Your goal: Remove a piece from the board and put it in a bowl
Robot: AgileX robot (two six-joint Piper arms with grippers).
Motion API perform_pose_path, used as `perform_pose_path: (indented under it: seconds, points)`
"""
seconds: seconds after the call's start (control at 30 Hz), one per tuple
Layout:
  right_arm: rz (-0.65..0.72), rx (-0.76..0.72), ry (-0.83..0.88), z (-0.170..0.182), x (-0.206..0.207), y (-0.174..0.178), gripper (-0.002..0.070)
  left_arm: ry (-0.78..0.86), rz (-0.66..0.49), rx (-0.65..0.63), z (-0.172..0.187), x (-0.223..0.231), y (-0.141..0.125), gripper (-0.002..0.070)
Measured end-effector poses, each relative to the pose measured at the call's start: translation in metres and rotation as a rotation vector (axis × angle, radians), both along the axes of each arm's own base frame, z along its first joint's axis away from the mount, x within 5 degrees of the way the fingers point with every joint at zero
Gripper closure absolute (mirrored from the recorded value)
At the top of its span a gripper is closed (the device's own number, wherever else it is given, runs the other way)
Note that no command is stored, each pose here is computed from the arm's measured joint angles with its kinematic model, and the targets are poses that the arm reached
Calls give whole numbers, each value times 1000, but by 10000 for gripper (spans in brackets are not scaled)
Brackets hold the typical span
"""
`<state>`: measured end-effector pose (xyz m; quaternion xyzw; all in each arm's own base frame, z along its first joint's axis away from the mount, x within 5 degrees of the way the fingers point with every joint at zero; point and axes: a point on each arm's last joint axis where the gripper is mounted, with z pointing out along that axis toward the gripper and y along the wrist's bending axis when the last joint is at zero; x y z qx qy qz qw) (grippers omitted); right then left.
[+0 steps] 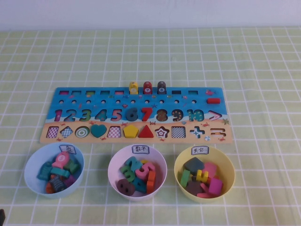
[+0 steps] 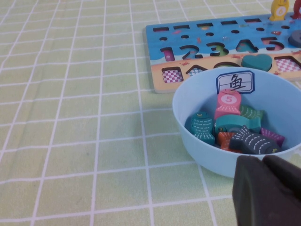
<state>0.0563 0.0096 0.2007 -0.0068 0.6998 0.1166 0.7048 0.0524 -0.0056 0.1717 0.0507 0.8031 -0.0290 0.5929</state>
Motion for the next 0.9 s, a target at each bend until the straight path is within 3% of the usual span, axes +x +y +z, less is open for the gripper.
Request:
perform_pose_path:
  seconds: [0.23, 0.5, 0.9]
  points:
    - [-196, 27, 110, -10, 0, -11, 693, 0, 0, 0, 0, 0, 0, 680]
    - [-207, 69, 304, -27, -3, -11, 693, 0, 0, 0, 0, 0, 0, 680]
    - [-156, -2, 311, -28, -3, -8, 693, 0, 0, 0, 0, 0, 0, 680]
